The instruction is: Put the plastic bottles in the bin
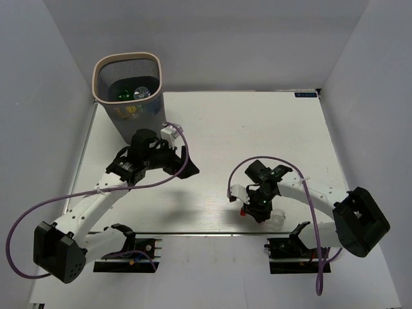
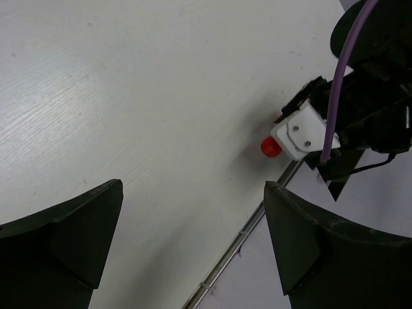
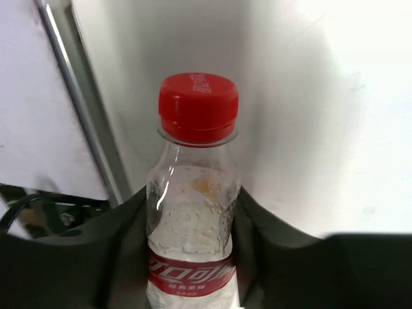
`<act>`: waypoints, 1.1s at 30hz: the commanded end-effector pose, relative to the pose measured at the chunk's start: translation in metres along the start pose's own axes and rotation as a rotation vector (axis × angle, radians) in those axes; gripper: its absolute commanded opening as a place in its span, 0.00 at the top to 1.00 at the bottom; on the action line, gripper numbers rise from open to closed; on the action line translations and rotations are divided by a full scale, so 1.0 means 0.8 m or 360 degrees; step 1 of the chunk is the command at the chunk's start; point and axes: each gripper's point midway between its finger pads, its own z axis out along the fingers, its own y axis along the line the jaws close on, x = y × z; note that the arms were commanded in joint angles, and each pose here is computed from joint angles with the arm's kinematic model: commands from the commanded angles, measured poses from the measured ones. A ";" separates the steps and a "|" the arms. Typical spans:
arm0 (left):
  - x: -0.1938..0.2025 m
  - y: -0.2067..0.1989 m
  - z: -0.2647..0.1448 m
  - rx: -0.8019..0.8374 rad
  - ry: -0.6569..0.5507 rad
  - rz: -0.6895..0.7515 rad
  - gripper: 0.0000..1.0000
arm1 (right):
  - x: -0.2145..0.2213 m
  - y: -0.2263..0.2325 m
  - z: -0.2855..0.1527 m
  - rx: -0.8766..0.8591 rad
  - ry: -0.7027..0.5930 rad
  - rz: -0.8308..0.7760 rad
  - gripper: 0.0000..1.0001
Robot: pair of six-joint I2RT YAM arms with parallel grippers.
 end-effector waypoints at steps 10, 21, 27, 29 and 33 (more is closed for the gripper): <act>0.109 0.013 -0.008 -0.0067 0.0124 -0.0285 0.00 | -0.329 -0.226 -0.310 0.1183 -0.1129 -0.0080 1.00; 0.129 0.009 -0.005 -0.0013 0.0106 -0.0351 0.00 | -0.559 -0.221 -0.487 0.1258 -0.2308 -0.0736 1.00; 0.143 0.010 0.002 0.0005 0.0178 -0.0362 0.00 | -0.626 -0.200 -0.514 0.1217 -0.2777 -0.1053 1.00; 0.146 0.012 0.003 0.0001 0.0192 -0.0356 0.00 | -0.633 -0.196 -0.497 0.1169 -0.2929 -0.1151 1.00; 0.151 0.013 0.005 0.0006 0.0222 -0.0358 0.00 | -0.647 -0.206 -0.469 0.1112 -0.3039 -0.1095 1.00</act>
